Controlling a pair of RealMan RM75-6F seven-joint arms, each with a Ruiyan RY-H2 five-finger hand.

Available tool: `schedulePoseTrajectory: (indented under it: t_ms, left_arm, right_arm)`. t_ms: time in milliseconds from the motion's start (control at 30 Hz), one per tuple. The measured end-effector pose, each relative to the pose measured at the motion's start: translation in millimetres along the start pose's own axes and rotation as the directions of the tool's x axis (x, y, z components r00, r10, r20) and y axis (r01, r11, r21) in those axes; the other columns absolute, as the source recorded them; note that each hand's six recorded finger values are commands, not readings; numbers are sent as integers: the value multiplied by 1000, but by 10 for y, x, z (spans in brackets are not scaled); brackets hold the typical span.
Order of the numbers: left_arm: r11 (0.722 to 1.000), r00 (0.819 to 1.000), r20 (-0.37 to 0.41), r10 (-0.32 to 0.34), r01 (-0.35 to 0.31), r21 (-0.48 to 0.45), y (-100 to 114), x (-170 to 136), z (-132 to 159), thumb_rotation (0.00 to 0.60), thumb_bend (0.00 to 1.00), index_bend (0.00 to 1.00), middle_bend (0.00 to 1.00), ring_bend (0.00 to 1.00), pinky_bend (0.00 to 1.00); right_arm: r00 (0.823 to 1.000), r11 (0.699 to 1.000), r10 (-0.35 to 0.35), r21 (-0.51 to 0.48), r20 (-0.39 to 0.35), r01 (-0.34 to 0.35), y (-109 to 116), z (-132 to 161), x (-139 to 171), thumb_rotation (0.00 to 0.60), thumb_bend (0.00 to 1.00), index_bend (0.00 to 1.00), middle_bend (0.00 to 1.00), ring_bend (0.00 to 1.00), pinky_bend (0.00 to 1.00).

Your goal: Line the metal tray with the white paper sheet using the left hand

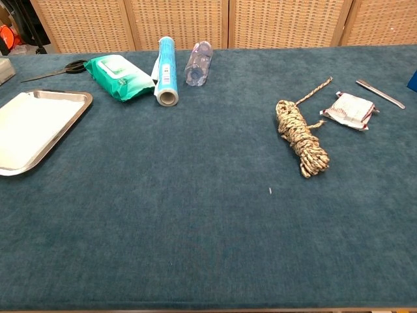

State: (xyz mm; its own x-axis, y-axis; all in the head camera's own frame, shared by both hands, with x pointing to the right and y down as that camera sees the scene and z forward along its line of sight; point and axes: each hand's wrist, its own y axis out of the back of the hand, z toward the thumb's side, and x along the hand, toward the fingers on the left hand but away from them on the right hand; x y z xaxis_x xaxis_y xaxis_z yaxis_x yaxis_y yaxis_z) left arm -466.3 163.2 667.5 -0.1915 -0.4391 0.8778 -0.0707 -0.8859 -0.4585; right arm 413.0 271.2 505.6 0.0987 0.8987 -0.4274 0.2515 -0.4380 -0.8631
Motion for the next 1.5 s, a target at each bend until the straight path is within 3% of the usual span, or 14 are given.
schedulePoseTrajectory:
  t_ms: [233, 433, 600, 833, 933, 1167, 1367, 1500]
  left_arm:
    - [999, 999, 22, 33, -32, -18, 46, 4, 48, 114, 0, 237, 0, 0, 0]
    - [991, 990, 75, 116, -110, -77, 184, -11, 187, 116, 0, 224, 0, 0, 0]
    - [960, 964, 145, 225, -194, -201, 413, -94, 353, 117, 0, 223, 0, 0, 0]
    - [896, 927, 198, 318, -225, -383, 559, -403, 463, 116, 0, 216, 0, 0, 0]
    - [864, 905, 219, 365, -242, -441, 538, -590, 460, 115, 0, 216, 0, 0, 0]
    - [771, 831, 224, 509, -324, -548, 348, -1040, 330, 116, 0, 216, 0, 0, 0]
    - [713, 815, 203, 543, -320, -624, 28, -1226, 263, 116, 0, 216, 0, 0, 0]
    - [713, 814, 194, 547, -333, -617, -110, -1267, 205, 115, 0, 216, 0, 0, 0]
  right_arm:
    - [1000, 1000, 2, 4, -1, -2, -11, 9, -2, 600, 0, 0, 0, 0, 0]
    - [1000, 1000, 0, 1, 2, 0, -3, 0, -4, 600, 0, 0, 0, 0, 0]
    - [1000, 1000, 0, -2, 3, 0, 2, -6, -4, 600, 0, 0, 0, 0, 0]
    - [1000, 1000, -4, -5, 0, 4, 11, -7, -4, 600, 0, 0, 0, 0, 0]
    - [1000, 1000, -5, -7, -2, 5, 9, -4, -10, 600, 0, 0, 0, 0, 0]
    - [1000, 1000, 0, -6, -4, 0, -18, 7, -34, 600, 0, 0, 0, 0, 0]
    - [1000, 1000, 3, -3, 0, -3, -34, 2, -52, 600, 0, 0, 0, 0, 0]
    - [1000, 1000, 1, -4, 3, -1, -33, -6, -57, 600, 0, 0, 0, 0, 0]
